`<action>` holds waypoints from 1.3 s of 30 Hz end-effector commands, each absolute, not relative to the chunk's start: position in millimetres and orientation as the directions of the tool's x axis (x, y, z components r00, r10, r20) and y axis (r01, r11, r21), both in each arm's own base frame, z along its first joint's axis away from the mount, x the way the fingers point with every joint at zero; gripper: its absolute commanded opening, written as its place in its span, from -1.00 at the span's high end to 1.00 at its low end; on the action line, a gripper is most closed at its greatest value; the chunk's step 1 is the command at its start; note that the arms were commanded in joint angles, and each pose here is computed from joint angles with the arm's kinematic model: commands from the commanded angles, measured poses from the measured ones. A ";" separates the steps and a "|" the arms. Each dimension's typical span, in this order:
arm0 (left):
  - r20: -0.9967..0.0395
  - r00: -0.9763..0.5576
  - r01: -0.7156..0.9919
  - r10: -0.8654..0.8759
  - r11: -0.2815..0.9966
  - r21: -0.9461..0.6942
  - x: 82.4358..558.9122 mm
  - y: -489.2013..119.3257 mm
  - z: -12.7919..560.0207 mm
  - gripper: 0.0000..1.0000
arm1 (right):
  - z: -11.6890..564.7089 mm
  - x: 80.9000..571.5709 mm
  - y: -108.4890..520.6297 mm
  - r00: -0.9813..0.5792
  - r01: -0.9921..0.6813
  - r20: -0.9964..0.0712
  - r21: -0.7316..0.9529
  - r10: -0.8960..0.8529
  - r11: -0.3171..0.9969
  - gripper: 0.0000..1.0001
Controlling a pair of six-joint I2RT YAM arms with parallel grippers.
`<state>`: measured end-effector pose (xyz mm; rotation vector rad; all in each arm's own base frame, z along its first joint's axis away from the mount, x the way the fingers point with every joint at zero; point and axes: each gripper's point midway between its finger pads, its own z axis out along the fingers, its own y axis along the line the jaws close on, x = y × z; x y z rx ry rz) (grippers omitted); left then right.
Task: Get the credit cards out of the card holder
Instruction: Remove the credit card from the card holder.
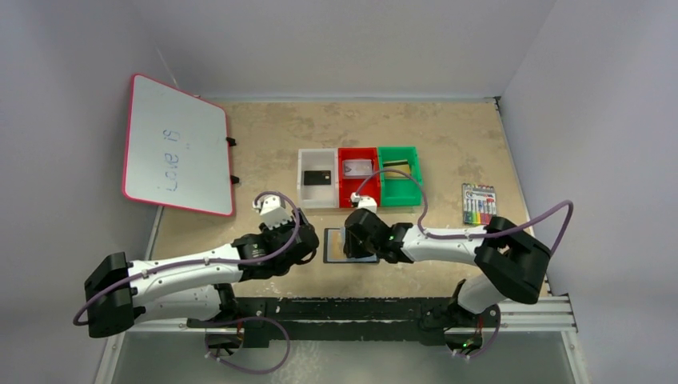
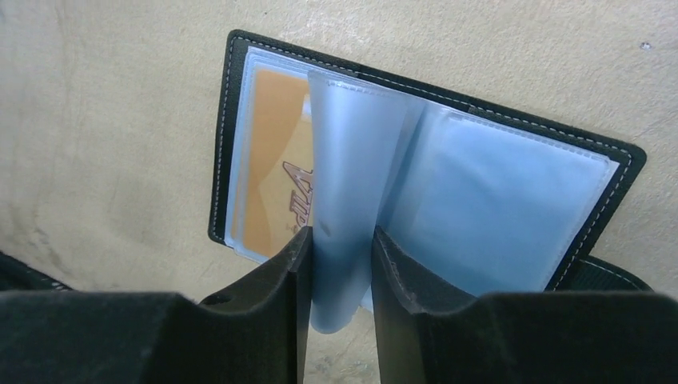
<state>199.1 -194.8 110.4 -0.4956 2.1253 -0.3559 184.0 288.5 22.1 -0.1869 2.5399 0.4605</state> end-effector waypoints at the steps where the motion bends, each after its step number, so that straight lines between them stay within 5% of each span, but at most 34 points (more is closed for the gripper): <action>1: -0.709 -0.517 -0.183 -0.479 0.871 -0.455 205.2 -209.0 119.8 -0.22 | 40.3 190.4 297.0 -0.852 -0.201 -0.517 0.473 0.085 0.858 0.33; 5: -0.682 -0.548 -0.124 -0.484 0.854 -0.506 206.6 -233.4 123.4 -0.23 | 54.5 192.3 291.8 -0.860 -0.165 -0.468 0.634 0.205 0.755 0.30; 17: -0.611 -0.650 -0.008 -0.453 0.807 -0.591 216.4 -319.4 111.7 -0.23 | 44.8 189.4 264.5 -0.835 0.037 -0.331 0.764 0.441 0.644 0.28; 39: -0.545 -0.733 -0.026 -0.407 0.817 -0.575 217.1 -362.0 52.6 -0.22 | 36.3 186.1 243.8 -0.821 0.049 -0.345 0.751 0.454 0.659 0.13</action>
